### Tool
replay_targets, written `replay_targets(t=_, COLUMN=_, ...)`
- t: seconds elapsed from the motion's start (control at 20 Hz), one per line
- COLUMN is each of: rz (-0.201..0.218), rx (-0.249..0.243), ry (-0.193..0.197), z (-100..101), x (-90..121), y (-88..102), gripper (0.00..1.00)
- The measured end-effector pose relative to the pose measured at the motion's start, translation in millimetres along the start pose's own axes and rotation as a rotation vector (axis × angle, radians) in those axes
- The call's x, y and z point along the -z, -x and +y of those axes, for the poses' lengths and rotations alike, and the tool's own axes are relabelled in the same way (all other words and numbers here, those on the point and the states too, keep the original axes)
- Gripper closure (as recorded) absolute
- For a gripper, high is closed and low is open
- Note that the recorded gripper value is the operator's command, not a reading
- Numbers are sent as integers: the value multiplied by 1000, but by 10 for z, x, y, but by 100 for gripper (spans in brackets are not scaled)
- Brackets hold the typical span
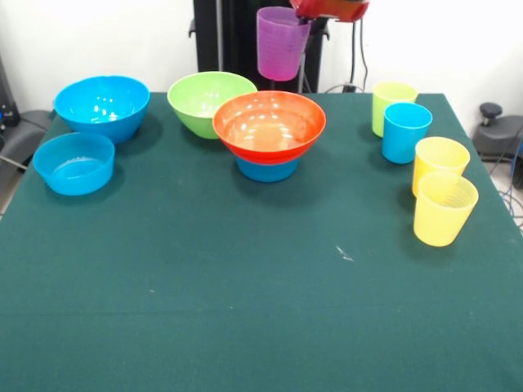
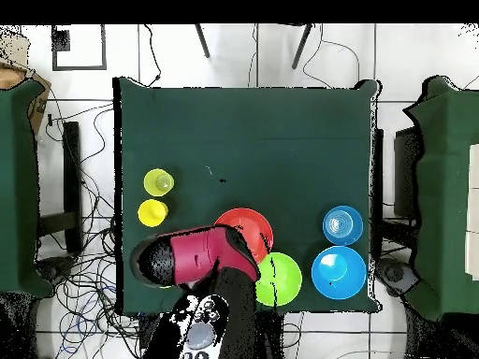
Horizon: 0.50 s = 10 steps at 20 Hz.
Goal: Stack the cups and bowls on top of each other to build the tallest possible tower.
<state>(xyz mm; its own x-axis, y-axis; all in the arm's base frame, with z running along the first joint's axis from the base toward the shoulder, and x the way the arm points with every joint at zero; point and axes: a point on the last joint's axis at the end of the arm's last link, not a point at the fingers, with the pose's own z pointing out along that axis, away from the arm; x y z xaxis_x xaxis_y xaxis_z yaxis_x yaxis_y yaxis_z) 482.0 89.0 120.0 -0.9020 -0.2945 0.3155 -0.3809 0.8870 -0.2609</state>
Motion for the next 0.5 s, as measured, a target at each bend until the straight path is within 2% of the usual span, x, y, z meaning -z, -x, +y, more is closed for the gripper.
replay_targets(t=0.2, rz=-15, rx=7, ry=10, z=55, x=33, y=87, gripper=100)
replay_targets(t=0.5, rz=-26, rx=8, ry=14, z=59, x=31, y=120, gripper=100)
